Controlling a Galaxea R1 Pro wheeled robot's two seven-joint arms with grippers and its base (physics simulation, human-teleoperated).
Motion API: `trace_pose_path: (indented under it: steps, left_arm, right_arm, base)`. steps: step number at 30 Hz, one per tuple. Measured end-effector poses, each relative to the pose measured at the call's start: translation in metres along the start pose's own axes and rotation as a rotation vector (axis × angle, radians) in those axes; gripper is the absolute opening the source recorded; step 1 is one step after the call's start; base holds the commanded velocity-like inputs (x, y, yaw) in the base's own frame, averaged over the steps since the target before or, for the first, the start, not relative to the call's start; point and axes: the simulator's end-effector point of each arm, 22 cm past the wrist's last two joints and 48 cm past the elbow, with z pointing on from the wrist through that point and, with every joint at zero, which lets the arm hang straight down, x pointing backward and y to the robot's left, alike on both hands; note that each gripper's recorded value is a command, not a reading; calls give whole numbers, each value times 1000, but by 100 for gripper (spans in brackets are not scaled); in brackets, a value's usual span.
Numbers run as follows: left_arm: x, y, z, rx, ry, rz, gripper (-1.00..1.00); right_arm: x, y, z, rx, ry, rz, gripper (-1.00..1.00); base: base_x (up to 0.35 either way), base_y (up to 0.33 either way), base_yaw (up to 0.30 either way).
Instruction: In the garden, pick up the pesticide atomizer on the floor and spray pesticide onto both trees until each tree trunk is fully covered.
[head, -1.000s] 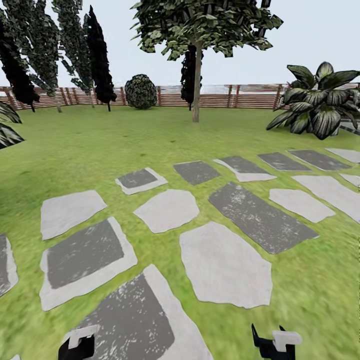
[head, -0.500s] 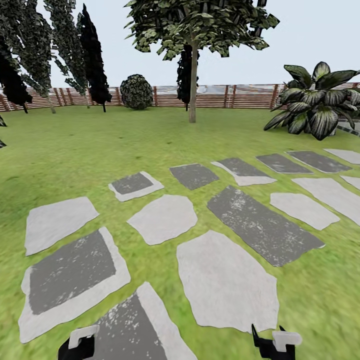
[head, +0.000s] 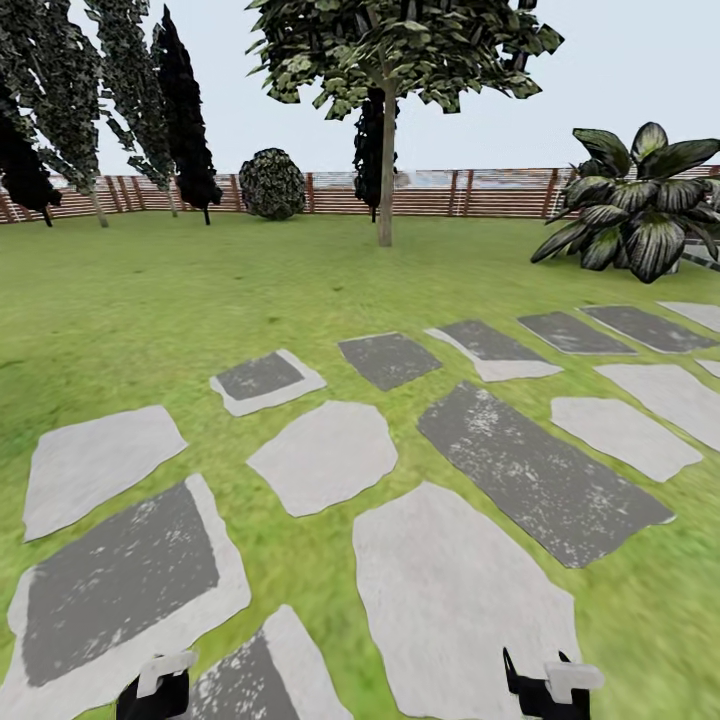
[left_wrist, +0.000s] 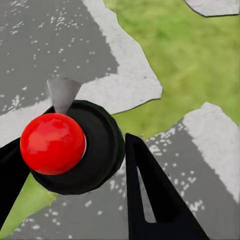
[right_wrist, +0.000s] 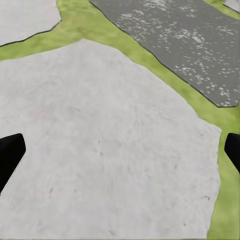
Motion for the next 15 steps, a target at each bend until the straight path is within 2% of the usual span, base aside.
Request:
trace_pose_path:
  steps: [15]
  left_arm:
    - [0, 0, 0, 0, 1, 0, -100]
  right_arm:
    - [0, 0, 0, 0, 0, -1, 100]
  base:
    - [337, 0, 0]
